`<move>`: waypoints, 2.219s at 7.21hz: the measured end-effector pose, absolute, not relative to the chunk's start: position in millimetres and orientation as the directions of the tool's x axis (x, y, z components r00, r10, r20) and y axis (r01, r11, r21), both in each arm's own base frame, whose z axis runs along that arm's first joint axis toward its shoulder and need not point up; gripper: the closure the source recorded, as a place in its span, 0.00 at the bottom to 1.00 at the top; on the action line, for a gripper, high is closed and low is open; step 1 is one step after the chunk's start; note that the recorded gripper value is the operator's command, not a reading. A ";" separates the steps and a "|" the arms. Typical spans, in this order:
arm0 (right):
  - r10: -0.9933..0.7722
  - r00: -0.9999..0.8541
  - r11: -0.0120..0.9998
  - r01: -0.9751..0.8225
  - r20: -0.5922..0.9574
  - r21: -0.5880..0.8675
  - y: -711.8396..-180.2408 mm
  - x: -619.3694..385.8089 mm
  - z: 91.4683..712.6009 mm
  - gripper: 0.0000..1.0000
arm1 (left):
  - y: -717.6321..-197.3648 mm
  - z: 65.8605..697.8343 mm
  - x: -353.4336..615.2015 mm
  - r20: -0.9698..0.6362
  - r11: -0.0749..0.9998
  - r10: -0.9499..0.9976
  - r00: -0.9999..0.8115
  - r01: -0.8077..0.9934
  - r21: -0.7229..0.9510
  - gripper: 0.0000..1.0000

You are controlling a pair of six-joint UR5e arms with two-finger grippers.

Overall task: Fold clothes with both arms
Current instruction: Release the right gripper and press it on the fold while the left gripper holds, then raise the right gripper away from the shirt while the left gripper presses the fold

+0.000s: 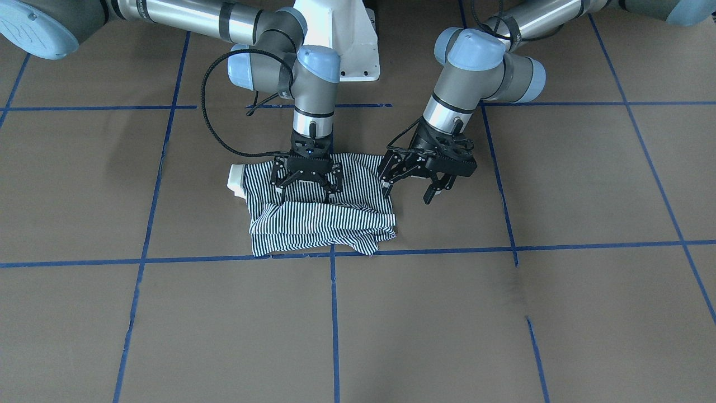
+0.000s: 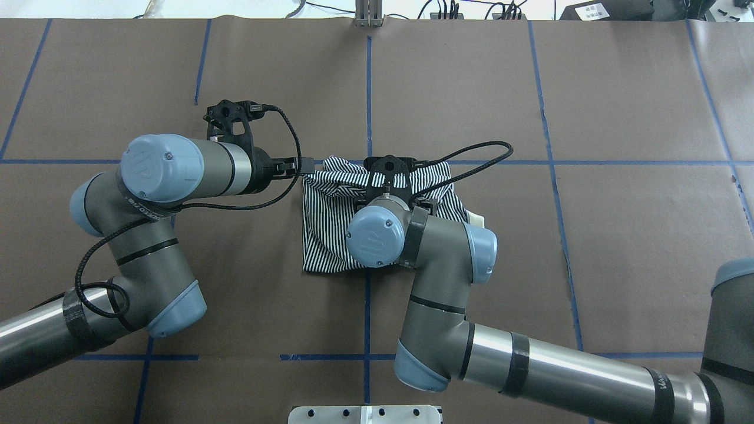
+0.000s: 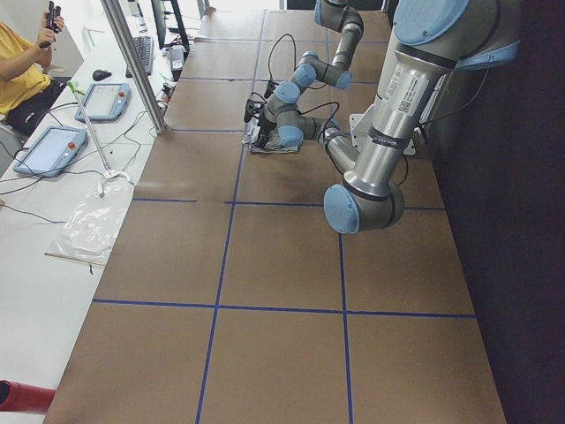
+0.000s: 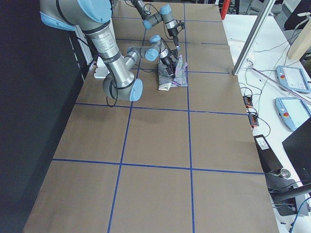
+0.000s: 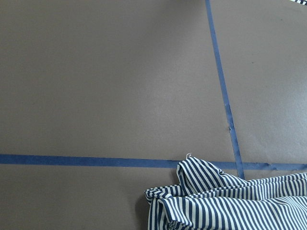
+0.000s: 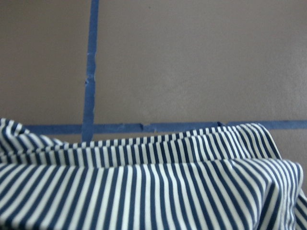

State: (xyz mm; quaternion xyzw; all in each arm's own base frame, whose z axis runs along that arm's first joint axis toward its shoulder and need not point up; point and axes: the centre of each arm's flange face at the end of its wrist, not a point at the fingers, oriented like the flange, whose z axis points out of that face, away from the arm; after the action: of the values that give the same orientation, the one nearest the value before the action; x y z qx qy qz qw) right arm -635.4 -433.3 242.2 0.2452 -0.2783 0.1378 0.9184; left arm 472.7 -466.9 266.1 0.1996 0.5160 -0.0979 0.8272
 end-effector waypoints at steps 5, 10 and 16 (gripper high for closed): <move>0.207 0.827 0.866 -0.403 0.522 0.294 -596.3 -573.3 245.8 0.00 | -463.7 266.8 470.8 -0.892 0.903 0.043 0.449 0.365 0.228 0.00; 0.163 0.778 0.912 -0.353 0.607 0.208 -620.5 -515.7 240.9 0.00 | -478.6 255.4 540.9 -0.834 0.926 -0.047 0.549 0.338 0.170 0.00; 0.158 0.776 0.913 -0.350 0.610 0.210 -610.9 -507.2 252.8 0.00 | -476.7 250.8 597.2 -0.806 0.933 -0.055 0.589 0.319 0.169 0.00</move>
State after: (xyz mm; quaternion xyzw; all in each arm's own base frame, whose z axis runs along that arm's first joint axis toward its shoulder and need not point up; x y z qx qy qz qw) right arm -507.2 -610.9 252.8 0.1579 -0.3051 0.1366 0.9291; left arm 597.2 -476.7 250.8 0.1493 0.4408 -0.1064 0.8787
